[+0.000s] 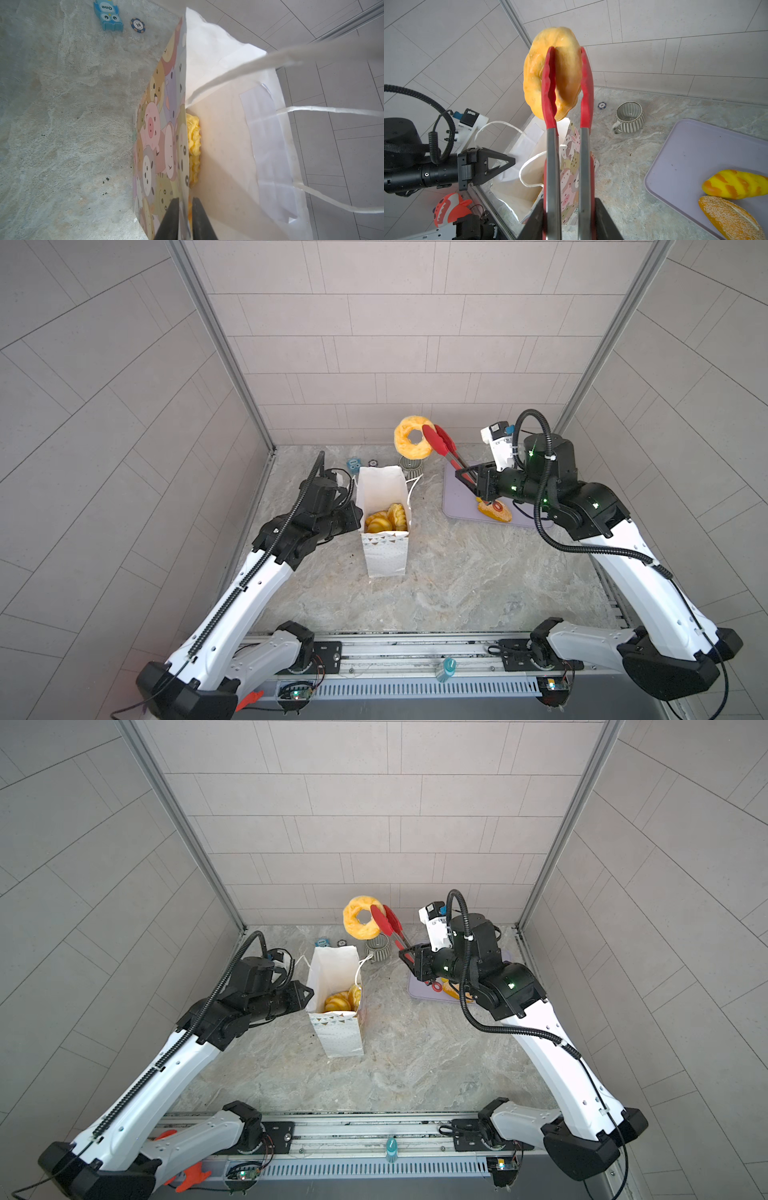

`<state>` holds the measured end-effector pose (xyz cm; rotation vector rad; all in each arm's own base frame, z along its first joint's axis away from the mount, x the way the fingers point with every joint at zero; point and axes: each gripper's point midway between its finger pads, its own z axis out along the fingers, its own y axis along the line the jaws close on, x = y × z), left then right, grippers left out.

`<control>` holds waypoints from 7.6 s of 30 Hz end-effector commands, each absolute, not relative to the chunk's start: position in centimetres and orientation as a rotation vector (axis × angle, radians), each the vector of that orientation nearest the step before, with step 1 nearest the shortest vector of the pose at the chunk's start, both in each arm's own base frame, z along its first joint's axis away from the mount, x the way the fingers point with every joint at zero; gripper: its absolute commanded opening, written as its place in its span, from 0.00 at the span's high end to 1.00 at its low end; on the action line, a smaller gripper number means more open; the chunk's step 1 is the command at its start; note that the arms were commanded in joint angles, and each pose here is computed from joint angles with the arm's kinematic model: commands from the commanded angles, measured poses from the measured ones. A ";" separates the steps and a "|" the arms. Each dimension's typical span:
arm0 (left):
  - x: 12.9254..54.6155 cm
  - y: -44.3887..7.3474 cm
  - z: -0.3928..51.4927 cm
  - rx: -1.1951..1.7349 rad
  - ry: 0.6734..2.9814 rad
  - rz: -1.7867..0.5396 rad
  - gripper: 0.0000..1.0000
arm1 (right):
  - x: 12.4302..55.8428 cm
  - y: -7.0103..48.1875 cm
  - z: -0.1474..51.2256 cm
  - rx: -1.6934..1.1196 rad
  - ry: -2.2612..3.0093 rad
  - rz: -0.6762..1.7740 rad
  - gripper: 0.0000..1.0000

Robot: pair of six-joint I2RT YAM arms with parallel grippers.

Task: Place the fake bread into the paper bag
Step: 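Lift the ring bread in the tongs and carry it over the bag, then lower the ring bread into the bag and open the tongs, then raise the open tongs out of the bag and carry them to the tray, then lower the open tongs over the yellow striped bread on the tray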

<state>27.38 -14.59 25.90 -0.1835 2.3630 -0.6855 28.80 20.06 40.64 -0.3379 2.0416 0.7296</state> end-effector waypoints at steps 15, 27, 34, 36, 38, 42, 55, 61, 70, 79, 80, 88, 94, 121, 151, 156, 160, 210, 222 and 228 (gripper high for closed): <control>27.7 -14.4 26.5 -0.206 2.346 -0.685 0.82 | 25.5 22.6 43.3 -0.562 1.937 0.545 0.65; 27.5 -14.2 26.6 -0.211 2.342 -0.681 0.82 | 25.1 24.7 42.2 -0.662 1.957 0.385 0.65; 27.4 -14.2 26.6 -0.210 2.339 -0.682 0.82 | 24.9 25.6 41.5 -0.714 1.963 0.326 0.65; 27.4 -14.2 26.5 -0.212 2.342 -0.681 0.82 | 24.9 25.7 41.3 -0.719 1.969 0.315 0.65; 27.4 -14.1 26.5 -0.212 2.340 -0.681 0.82 | 24.9 25.7 41.0 -0.723 1.976 0.304 0.65; 27.3 -14.1 26.5 -0.211 2.340 -0.682 0.82 | 25.0 25.7 40.4 -0.732 1.989 0.278 0.65; 27.3 -14.2 26.3 -0.208 2.342 -0.687 0.82 | 25.5 26.1 38.1 -0.780 2.036 0.166 0.65; 27.3 -14.2 26.3 -0.208 2.341 -0.687 0.82 | 25.4 26.3 37.2 -0.809 2.053 0.136 0.64; 27.4 -14.3 26.3 -0.211 2.343 -0.690 0.82 | 25.1 26.4 36.9 -0.818 2.055 0.134 0.57; 27.3 -14.2 26.3 -0.212 2.341 -0.690 0.82 | 24.4 26.7 37.7 -0.819 2.033 0.200 0.48; 27.3 -14.2 26.4 -0.212 2.340 -0.690 0.82 | 24.4 26.7 37.8 -0.813 2.030 0.204 0.48; 27.2 -14.2 26.4 -0.212 2.340 -0.690 0.82 | 24.7 26.0 38.9 -0.755 2.000 0.199 0.49; 27.1 -14.1 26.5 -0.214 2.336 -0.688 0.82 | 25.2 24.8 40.8 -0.669 1.950 0.178 0.50; 27.0 -14.1 26.8 -0.204 2.335 -0.694 0.82 | 31.0 9.1 38.3 0.057 2.090 0.201 0.49; 27.4 -14.6 26.5 -0.174 2.332 -0.708 0.81 | 42.2 -3.3 17.9 0.776 2.368 0.347 0.66; 27.4 -14.6 26.4 -0.172 2.332 -0.706 0.81 | 41.9 -3.3 15.1 0.811 2.456 0.333 0.67; 27.5 -14.7 26.3 -0.170 2.336 -0.708 0.81 | 41.9 -3.1 13.4 0.811 2.511 0.331 0.68; 27.3 -14.5 26.5 -0.168 2.336 -0.702 0.81 | 42.9 1.3 18.1 0.323 2.631 0.099 0.66; 27.3 -14.6 27.1 -0.158 2.329 -0.714 0.81 | 40.7 4.8 19.8 0.079 2.635 -0.021 0.61; 27.3 -14.8 27.0 -0.158 2.329 -0.722 0.81 | 40.2 6.0 20.0 -0.001 2.658 -0.106 0.55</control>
